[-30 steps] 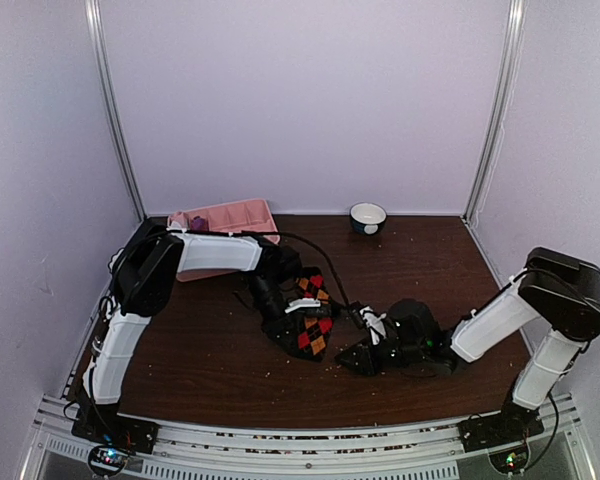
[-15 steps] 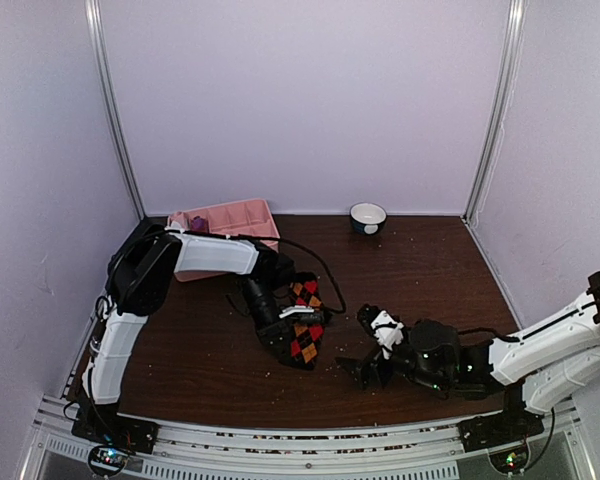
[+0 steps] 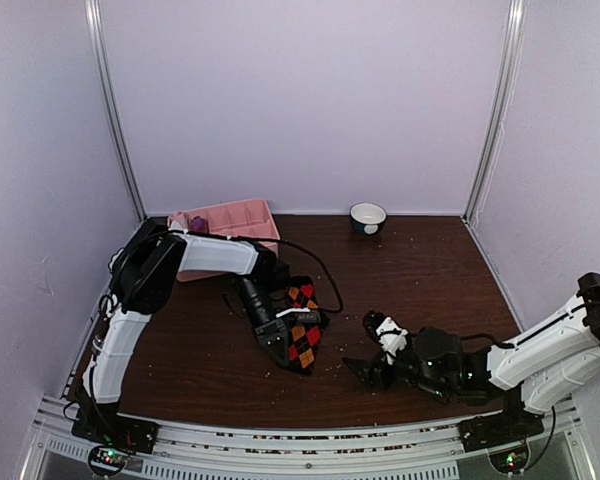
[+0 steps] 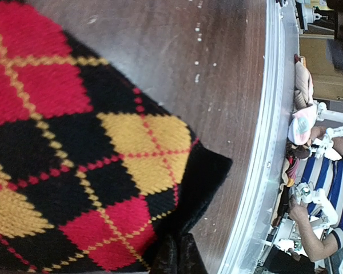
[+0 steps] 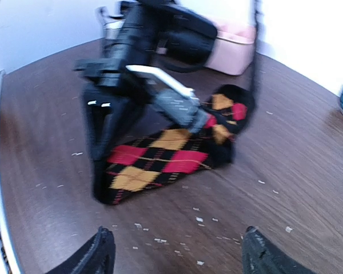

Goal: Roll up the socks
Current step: Roll the sock at the center of the board.

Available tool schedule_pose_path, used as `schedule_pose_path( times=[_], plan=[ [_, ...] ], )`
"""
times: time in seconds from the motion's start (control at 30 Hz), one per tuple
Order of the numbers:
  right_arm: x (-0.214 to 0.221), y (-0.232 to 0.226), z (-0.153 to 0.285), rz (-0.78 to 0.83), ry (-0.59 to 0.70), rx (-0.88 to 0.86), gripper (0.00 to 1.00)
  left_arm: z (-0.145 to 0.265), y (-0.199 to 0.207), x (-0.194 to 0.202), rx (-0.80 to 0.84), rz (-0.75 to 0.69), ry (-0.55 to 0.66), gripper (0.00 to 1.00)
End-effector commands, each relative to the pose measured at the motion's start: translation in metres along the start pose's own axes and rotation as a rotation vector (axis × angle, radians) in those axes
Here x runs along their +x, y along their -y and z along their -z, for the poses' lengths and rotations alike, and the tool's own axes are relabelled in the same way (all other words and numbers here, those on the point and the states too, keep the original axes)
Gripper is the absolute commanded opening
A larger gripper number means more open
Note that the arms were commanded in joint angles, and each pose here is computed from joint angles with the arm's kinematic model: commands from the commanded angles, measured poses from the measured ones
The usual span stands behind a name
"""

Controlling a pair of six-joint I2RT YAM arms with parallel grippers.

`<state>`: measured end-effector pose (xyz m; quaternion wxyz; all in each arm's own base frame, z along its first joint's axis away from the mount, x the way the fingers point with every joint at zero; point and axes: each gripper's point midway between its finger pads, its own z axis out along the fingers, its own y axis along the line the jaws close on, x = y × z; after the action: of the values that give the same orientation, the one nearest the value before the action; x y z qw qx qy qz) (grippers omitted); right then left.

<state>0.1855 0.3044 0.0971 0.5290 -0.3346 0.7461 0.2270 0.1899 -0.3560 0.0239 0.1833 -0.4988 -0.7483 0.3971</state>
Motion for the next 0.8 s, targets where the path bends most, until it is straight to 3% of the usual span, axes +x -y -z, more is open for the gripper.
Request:
schedule_pose_path(
  times=[0.0, 0.1, 0.33, 0.43, 0.53, 0.77],
  plan=[
    [-0.016, -0.047, -0.012, 0.105, 0.054, -0.225, 0.68, 0.008, -0.006, -0.003, 0.041, 0.028, 0.041, 0.0],
    [-0.016, -0.069, -0.028, 0.142, 0.029, -0.315, 0.6, 0.011, -0.013, -0.003, 0.055, 0.049, 0.061, 0.0],
    [-0.017, -0.093, -0.062, 0.186, 0.012, -0.378, 0.51, 0.012, -0.024, 0.0, 0.078, 0.102, 0.071, 0.0],
    [-0.014, -0.092, -0.077, 0.2, 0.0, -0.343, 0.37, 0.011, -0.027, -0.001, 0.07, 0.11, 0.069, 0.0],
    [-0.009, -0.088, -0.09, 0.213, -0.022, -0.298, 0.3, 0.011, -0.032, -0.001, 0.048, 0.117, 0.06, 0.0],
    [-0.004, -0.074, -0.108, 0.219, -0.05, -0.196, 0.2, 0.006, -0.042, 0.003, -0.014, 0.12, 0.018, 0.0]
  ],
)
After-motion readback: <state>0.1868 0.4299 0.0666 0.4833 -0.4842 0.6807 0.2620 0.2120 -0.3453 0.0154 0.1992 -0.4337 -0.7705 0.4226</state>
